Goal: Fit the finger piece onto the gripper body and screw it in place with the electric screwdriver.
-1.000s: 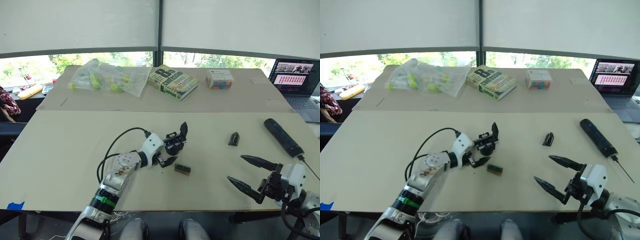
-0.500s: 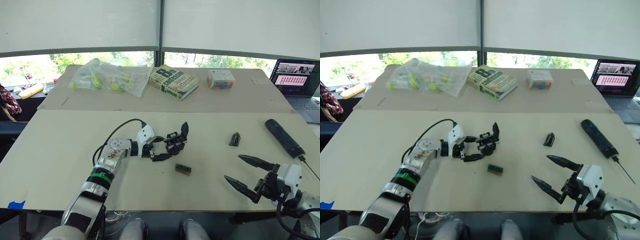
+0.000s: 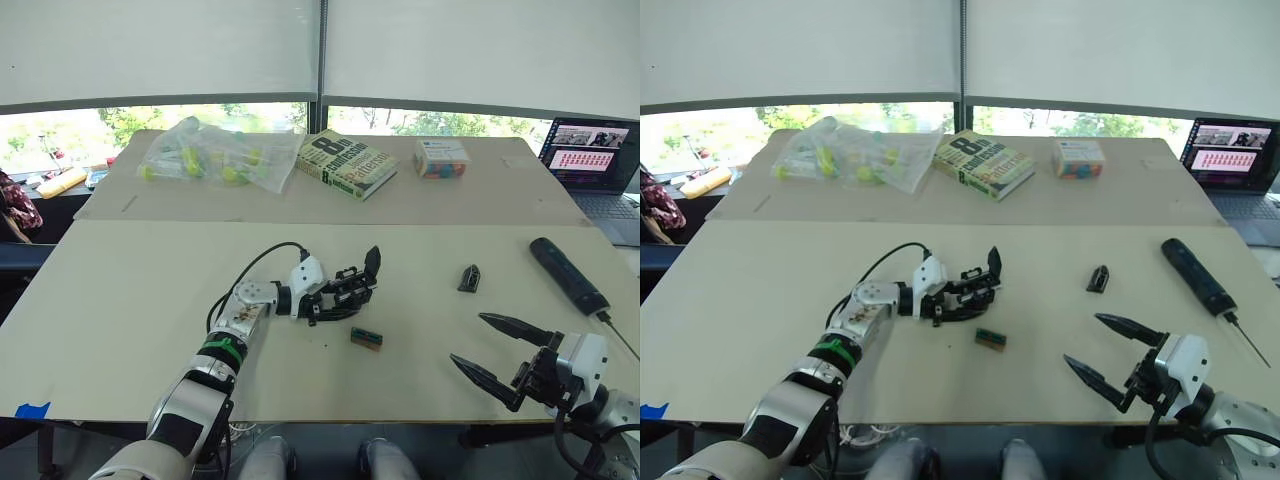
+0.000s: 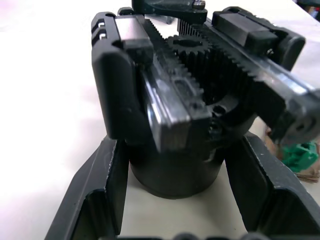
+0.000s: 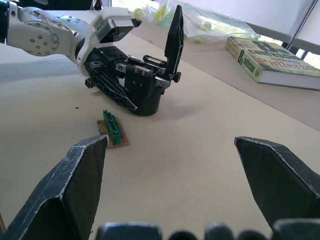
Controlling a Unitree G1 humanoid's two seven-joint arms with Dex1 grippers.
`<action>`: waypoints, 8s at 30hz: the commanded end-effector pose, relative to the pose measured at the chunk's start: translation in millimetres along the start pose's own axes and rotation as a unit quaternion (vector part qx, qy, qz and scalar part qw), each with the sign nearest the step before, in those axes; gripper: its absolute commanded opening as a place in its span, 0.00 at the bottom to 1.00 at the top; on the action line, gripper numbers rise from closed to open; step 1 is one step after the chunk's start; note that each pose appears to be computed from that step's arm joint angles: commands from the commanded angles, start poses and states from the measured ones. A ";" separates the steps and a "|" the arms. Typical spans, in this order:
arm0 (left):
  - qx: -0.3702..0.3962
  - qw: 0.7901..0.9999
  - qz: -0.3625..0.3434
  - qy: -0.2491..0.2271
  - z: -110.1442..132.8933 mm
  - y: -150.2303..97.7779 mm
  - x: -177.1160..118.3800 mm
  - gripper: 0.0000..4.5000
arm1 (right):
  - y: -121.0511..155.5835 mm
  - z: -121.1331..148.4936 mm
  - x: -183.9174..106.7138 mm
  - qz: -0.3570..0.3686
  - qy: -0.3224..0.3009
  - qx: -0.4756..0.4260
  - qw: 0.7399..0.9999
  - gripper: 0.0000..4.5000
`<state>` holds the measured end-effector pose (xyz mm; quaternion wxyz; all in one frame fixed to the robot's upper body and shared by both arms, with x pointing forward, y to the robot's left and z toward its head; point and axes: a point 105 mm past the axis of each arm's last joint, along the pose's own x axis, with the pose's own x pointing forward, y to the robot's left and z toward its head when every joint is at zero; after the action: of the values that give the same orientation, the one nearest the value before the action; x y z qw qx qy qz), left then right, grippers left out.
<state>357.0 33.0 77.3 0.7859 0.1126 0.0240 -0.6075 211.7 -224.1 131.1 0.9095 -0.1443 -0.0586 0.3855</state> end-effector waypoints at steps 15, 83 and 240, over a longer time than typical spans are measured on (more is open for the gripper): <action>-0.034 0.971 0.234 -0.040 29.9 -9.9 14.3 0.51 | -8.9 13.3 3.6 0.012 -0.016 -0.032 0.999 1.00; 0.024 0.992 0.114 -0.051 42.5 11.1 19.2 0.51 | -9.1 18.8 -5.5 0.002 0.005 -0.041 0.999 1.00; -0.243 0.898 0.085 -0.358 181.7 -5.9 -49.9 0.01 | -2.0 114.6 154.0 -0.026 -0.087 -0.196 0.976 0.25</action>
<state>323.4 41.3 251.4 0.7974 -0.3120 -0.0966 -0.5073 303.4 -95.7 228.5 0.8780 -0.2815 -0.1853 0.3398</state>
